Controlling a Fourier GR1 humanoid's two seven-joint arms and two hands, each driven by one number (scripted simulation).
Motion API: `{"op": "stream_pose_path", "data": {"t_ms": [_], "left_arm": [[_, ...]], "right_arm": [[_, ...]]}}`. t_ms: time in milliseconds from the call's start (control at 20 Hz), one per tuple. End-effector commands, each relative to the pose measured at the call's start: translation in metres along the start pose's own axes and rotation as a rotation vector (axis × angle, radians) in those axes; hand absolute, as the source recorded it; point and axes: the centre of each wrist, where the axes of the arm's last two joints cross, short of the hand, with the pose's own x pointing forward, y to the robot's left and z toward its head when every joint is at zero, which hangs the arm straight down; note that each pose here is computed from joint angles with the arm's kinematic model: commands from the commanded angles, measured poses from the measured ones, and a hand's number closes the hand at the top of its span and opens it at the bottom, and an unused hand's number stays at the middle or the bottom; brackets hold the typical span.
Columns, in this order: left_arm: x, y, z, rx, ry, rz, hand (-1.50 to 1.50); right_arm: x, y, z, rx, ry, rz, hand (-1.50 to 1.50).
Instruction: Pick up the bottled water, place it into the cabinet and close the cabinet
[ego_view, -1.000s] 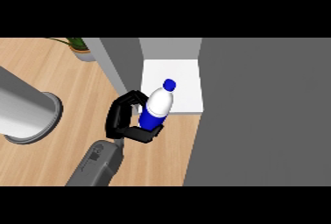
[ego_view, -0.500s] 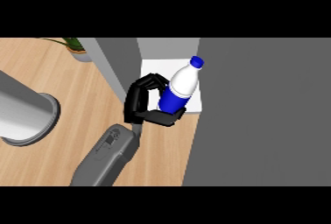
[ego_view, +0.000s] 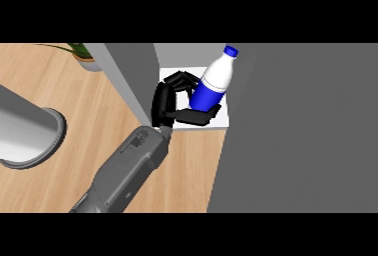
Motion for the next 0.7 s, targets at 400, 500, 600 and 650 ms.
{"op": "stream_pose_path", "data": {"t_ms": [400,500,600,650], "left_arm": [[-0.005,0.008,-0.043,0.146,0.035,-0.123,1.5],[-0.016,0.01,-0.031,0.161,0.039,-0.143,1.5],[-0.016,0.016,-0.041,0.18,0.034,-0.195,1.5],[-0.021,0.018,-0.037,0.197,0.019,-0.227,1.5]], "right_arm": [[0.019,-0.01,0.008,-0.01,-0.049,0.018,-1.5],[0.017,-0.013,0.016,-0.026,-0.043,-0.006,-1.5],[0.014,-0.018,0.013,-0.006,-0.051,0.019,-1.5],[0.022,-0.018,0.013,-0.003,-0.045,-0.012,-1.5]]}}
